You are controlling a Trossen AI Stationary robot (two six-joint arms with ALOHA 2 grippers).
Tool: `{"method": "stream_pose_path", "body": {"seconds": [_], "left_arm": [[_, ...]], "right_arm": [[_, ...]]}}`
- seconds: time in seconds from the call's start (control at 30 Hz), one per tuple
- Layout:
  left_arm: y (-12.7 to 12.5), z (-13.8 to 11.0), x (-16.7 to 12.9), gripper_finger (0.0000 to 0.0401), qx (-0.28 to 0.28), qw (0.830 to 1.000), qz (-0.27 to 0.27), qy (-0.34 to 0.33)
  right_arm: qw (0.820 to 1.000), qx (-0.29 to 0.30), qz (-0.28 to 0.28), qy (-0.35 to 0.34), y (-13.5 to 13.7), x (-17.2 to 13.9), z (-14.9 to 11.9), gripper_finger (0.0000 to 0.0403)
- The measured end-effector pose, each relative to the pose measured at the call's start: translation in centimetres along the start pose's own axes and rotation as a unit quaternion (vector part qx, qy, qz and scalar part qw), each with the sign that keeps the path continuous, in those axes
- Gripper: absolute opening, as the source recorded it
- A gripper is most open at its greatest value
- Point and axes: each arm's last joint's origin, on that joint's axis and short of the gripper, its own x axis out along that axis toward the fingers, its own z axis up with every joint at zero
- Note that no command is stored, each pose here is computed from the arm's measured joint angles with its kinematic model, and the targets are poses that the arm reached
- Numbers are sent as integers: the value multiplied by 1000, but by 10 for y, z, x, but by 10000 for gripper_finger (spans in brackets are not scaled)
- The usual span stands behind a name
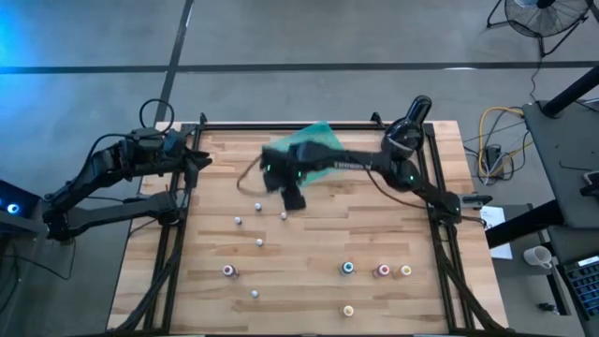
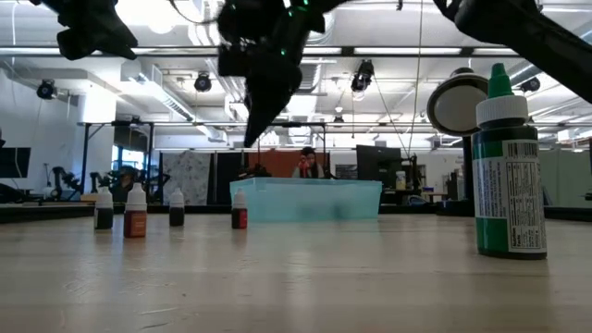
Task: Pick & Place food coloring
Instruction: Put the red small food coloring into the green bin
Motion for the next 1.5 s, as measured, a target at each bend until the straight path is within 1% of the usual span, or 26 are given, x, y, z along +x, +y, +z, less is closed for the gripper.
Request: {"method": "stream_pose_path", "body": {"seconds": [0.07, 0.1, 0.13, 0.23, 0.47, 0.6, 0.73, 0.97, 1.2, 1.5], "left_arm": [[0, 0, 0, 103, 0, 1000, 0, 0], [0, 0, 0, 103, 0, 1000, 0, 0], [0, 0, 0, 103, 1, 1000, 0, 0], [0, 0, 1, 103, 5, 1000, 0, 1], [0, 0, 1, 103, 5, 1000, 1, 2], [0, 0, 1, 103, 5, 1000, 1, 3], [0, 0, 1, 103, 11, 1000, 1, 3], [0, 0, 1, 103, 15, 1000, 1, 4], [0, 0, 1, 103, 17, 1000, 1, 4], [0, 0, 1, 103, 17, 1000, 1, 4]], "right_arm": [[999, -46, -5, 7, 21, 5, 6, 147], [998, -56, -12, 11, 29, 11, 8, 147], [998, -61, -16, 11, 36, 15, 10, 147], [999, -46, -16, 16, 45, 28, 12, 152], [999, -8, -8, 41, 53, 53, 9, 181], [999, -9, -8, 41, 55, 54, 10, 195], [999, -14, -6, 44, 59, 57, 9, 198], [998, -16, 0, 65, 63, 70, 1, 189], [999, -12, -5, 44, 63, 73, 4, 175], [998, -9, -2, 56, 63, 79, -1, 145]]}}
